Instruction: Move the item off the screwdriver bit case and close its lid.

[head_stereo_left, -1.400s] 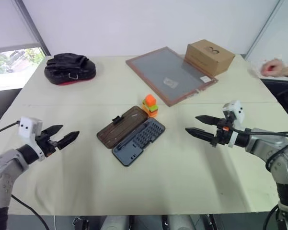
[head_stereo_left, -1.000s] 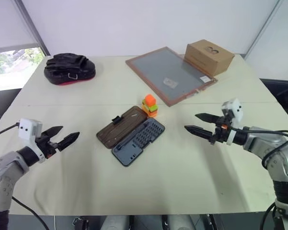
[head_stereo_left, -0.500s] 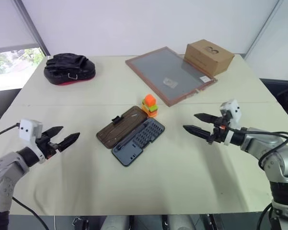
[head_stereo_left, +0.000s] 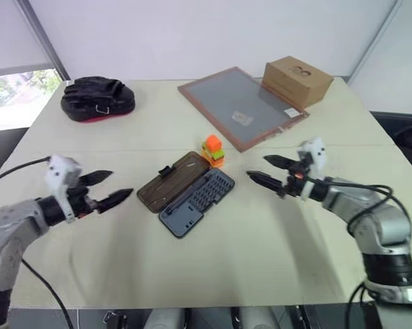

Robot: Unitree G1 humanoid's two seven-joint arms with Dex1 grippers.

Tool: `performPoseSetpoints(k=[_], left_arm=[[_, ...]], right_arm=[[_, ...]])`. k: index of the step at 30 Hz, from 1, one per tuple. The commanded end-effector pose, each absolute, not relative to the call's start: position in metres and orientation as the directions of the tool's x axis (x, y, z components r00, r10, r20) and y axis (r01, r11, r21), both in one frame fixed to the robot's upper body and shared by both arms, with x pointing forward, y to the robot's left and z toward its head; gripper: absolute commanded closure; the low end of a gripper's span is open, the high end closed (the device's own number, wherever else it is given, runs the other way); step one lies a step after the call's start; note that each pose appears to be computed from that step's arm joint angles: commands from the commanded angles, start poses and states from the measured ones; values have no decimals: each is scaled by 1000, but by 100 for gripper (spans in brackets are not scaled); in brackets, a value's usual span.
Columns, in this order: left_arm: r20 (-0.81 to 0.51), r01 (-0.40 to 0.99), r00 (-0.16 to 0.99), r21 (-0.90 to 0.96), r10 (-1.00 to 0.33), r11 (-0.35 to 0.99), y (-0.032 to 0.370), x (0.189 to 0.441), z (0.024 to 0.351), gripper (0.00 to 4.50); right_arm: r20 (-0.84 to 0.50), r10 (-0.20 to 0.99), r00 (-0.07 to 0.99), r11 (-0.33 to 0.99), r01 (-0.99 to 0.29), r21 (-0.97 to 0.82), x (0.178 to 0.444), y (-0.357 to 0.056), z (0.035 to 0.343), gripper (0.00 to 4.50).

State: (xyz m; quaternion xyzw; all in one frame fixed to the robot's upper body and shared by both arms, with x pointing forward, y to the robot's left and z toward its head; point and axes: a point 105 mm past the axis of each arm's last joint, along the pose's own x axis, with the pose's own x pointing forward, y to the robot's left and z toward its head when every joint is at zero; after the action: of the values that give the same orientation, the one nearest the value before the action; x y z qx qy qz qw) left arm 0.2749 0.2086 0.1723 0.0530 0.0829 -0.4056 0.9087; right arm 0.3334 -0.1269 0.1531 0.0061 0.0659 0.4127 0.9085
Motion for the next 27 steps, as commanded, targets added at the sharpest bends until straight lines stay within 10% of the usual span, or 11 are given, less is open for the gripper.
performPoseSetpoints(k=[1, 14, 27], left_arm=[[-162, 771, 634, 49, -756, 635, 198, 275, 185, 0], [-143, 751, 657, 32, -740, 660, 196, 274, 178, 0], [-132, 723, 687, 32, -714, 690, 196, 273, 174, 0]], right_arm=[[-124, 733, 669, 675, -738, 5, 343, -107, 151, 6], [-124, 533, 837, 841, -540, -36, 396, -82, 138, 6], [-167, 609, 775, 787, -617, 11, 397, -62, 133, 6]])
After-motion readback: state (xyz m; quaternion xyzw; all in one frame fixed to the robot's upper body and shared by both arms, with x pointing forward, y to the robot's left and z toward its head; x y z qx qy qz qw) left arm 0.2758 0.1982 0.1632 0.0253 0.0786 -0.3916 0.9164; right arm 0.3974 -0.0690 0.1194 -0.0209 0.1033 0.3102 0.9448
